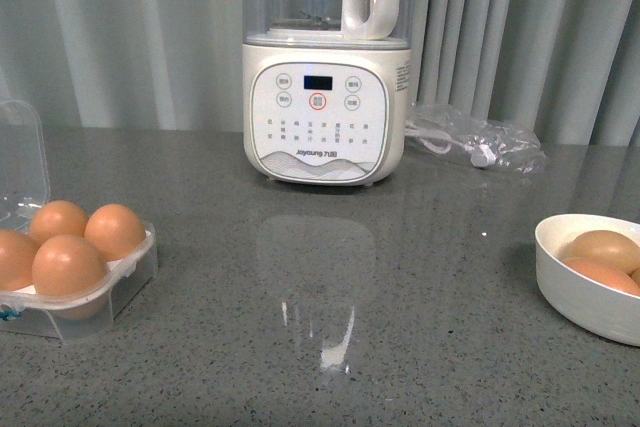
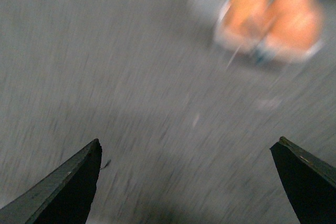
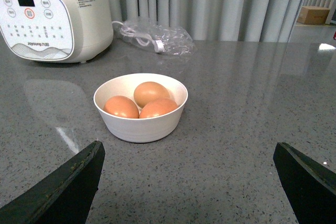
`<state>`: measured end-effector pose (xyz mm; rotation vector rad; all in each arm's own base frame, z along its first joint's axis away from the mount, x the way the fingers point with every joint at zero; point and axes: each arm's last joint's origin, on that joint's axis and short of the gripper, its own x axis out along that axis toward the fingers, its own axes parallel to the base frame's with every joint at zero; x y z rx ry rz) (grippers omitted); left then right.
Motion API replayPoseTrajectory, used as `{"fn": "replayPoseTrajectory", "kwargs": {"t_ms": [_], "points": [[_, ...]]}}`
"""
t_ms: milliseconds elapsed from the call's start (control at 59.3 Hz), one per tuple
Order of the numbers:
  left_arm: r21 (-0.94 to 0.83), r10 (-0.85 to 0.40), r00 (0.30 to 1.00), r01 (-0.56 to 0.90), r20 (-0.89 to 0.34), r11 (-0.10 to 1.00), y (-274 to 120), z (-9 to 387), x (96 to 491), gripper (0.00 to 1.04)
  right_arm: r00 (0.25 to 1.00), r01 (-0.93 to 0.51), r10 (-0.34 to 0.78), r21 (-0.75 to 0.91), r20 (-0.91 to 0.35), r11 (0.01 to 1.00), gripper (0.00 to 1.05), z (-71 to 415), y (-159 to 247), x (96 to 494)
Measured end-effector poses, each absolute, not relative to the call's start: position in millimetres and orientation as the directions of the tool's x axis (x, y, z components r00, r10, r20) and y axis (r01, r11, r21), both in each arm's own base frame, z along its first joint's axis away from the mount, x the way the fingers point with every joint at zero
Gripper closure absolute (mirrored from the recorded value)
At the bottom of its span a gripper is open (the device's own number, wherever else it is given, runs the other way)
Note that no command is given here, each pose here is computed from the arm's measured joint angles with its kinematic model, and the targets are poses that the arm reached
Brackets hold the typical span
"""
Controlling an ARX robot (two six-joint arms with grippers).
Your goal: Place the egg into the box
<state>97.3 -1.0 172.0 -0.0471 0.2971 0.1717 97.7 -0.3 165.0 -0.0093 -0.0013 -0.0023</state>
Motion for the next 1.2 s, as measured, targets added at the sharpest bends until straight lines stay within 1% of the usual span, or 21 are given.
{"fn": "replayPoseTrajectory", "kwargs": {"t_ms": [17, 34, 67, 84, 101, 236, 304, 472, 590, 793, 944, 1197], "points": [[-0.007, 0.199, 0.905, -0.217, -0.376, 0.976, -1.4, 172.4, 97.9, 0.07, 1.000, 0.002, -0.002, -0.009, 0.001, 1.000, 0.08, 165.0, -0.3, 97.7], [0.006, 0.216, 0.887, -0.234, -0.409, 0.972, -1.6, 173.1, 98.2, 0.07, 1.000, 0.002, -0.002, -0.009, 0.002, 1.000, 0.07, 165.0, -0.3, 97.6], [0.058, 0.262, 0.821, -0.270, -0.508, 0.961, -2.2, 173.1, 98.4, 0.07, 1.000, 0.002, -0.002, -0.009, 0.002, 1.000, 0.07, 165.0, -0.3, 97.6], [0.064, 0.264, 0.804, -0.272, -0.534, 0.960, -2.8, 173.3, 98.1, 0.07, 1.000, 0.000, 0.000, -0.009, 0.002, 1.000, 0.07, 165.0, -0.2, 97.6], [0.063, 0.266, 0.803, -0.276, -0.534, 0.959, -3.5, 176.1, 98.1, 0.07, 1.000, -0.001, 0.001, -0.009, 0.001, 1.000, 0.07, 165.0, -0.2, 97.7], [-0.019, 0.200, 0.879, -0.230, -0.434, 0.973, -7.4, 207.9, 101.7, 0.07, 1.000, 0.001, -0.001, -0.009, 0.001, 1.000, 0.07, 164.9, -0.3, 97.6], [-0.033, 0.186, 0.902, -0.216, -0.389, 0.976, -6.8, 219.3, 106.9, 0.07, 1.000, 0.002, -0.002, -0.009, 0.001, 1.000, 0.07, 164.9, -0.3, 97.6], [-0.048, 0.140, 0.933, -0.165, -0.333, 0.985, 5.3, 238.0, 130.2, 0.07, 1.000, 0.002, -0.002, -0.009, 0.001, 1.000, 0.07, 164.9, -0.3, 97.6], [-0.050, 0.135, 0.948, -0.156, -0.289, 0.987, 30.3, 259.0, 155.7, 0.07, 1.000, 0.002, -0.002, -0.009, 0.001, 1.000, 0.07, 164.9, -0.3, 97.6], [0.013, 0.183, 0.944, -0.187, -0.276, 0.982, 65.8, 271.4, 189.2, 0.07, 1.000, 0.002, -0.002, -0.009, 0.001, 1.000, 0.07, 164.9, -0.3, 97.6], [0.013, 0.131, 0.944, -0.133, -0.302, 0.991, 78.6, 271.3, 212.2, 0.07, 1.000, 0.002, -0.002, -0.009, 0.001, 1.000, 0.07, 164.9, -0.3, 97.6], [-0.017, 0.063, 0.946, -0.072, -0.319, 0.997, 80.8, 265.5, 239.2, 0.07, 1.000, 0.002, -0.002, -0.009, 0.001, 1.000, 0.07, 164.9, -0.3, 97.6]]}}
